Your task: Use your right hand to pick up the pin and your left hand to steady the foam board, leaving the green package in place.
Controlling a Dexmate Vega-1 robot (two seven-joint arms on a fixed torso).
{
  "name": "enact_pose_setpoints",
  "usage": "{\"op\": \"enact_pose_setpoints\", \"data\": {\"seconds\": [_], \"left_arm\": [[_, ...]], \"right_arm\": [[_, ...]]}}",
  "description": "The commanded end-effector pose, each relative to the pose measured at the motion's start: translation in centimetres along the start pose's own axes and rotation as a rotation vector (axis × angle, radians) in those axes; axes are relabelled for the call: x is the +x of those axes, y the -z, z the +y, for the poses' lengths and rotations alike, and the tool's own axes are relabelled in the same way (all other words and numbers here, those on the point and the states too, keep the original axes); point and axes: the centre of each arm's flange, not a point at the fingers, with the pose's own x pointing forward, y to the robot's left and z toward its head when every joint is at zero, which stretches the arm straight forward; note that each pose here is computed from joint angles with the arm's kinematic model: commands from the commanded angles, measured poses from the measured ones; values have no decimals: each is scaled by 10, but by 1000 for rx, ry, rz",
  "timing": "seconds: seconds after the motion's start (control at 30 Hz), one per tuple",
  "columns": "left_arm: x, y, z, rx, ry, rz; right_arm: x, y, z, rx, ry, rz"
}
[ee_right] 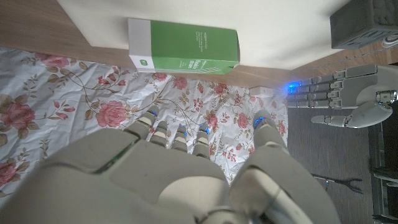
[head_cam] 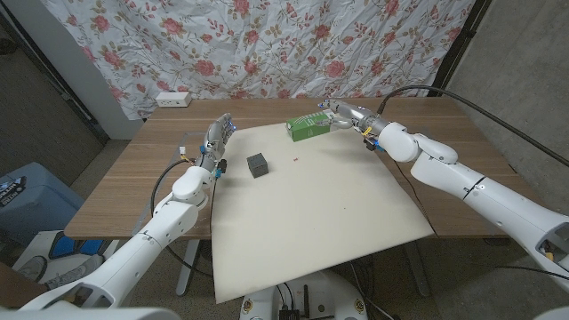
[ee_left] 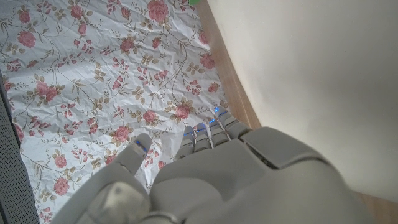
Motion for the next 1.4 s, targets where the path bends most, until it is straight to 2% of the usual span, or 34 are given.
{"op": "enact_pose_setpoints", "data": {"seconds": [0.03, 0.5, 0.77, 1.0, 1.4], "left_arm": [[2, 3, 0, 4, -12, 12], [0, 3, 3, 4, -34, 9], [-2, 5, 5, -4, -43, 13], [-1, 6, 8, -6, -47, 15], [1, 8, 9, -7, -47, 21]], "right_arm": [[6, -14, -7, -78, -63, 17], [18, -32, -10, -138, -159, 22], [25, -44, -12, -167, -233, 52], [28, -53, -10, -206, -242, 55], [36, -66, -1, -278, -301, 41]]}}
